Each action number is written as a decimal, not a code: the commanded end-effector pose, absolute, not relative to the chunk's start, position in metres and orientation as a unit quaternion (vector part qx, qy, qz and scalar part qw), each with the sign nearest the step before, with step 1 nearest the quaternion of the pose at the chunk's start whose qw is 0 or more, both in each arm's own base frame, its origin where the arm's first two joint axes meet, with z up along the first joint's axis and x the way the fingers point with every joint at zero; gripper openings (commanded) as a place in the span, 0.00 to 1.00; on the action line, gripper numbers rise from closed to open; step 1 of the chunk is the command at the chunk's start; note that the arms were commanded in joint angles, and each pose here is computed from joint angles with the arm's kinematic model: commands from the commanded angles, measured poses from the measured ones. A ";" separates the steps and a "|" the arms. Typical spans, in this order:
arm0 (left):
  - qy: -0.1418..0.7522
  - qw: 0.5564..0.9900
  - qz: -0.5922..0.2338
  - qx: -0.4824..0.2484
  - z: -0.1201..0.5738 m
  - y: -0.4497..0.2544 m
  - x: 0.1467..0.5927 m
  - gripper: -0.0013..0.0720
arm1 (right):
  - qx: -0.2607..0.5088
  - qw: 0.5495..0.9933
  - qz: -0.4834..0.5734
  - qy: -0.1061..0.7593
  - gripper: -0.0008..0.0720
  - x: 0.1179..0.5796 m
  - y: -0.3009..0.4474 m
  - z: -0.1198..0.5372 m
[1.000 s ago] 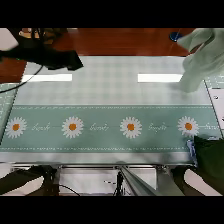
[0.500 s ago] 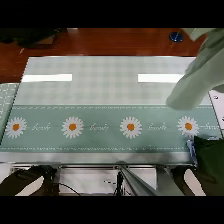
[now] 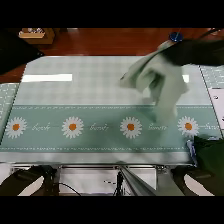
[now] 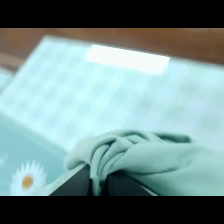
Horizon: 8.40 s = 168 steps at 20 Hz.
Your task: Fold the shirts.
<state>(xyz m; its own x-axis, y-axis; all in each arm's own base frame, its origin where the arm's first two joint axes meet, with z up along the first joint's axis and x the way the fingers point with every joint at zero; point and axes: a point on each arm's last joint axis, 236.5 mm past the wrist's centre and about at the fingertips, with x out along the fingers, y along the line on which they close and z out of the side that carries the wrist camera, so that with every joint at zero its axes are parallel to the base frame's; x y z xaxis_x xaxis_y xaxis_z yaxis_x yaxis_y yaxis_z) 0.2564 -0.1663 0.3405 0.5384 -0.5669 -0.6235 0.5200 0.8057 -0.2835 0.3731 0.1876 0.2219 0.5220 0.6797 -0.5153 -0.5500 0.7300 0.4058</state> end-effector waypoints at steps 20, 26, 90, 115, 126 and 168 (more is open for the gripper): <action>0.623 0.735 -0.267 -0.028 0.101 -0.156 0.239 0.90 | 0.020 0.897 0.090 0.433 0.77 0.423 0.000 0.148; 0.651 0.704 -0.268 -0.090 0.011 -0.166 0.200 0.90 | 0.073 0.874 0.039 0.478 0.76 0.405 -0.044 0.090; 0.246 0.886 -0.317 -0.231 0.235 -0.185 0.314 0.05 | 0.308 0.832 0.328 0.324 0.05 0.443 0.156 0.201; 0.267 0.921 -0.284 -0.023 0.364 -0.126 0.160 0.05 | 0.005 0.956 0.026 0.292 0.05 0.236 0.009 0.339; 0.205 0.945 -0.253 -0.027 0.409 -0.106 0.123 0.05 | -0.035 0.982 -0.027 0.186 0.05 0.182 -0.013 0.426; 0.499 0.854 -0.097 -0.110 -0.046 -0.095 0.364 0.28 | 0.125 0.845 0.061 0.516 0.66 0.461 0.031 -0.017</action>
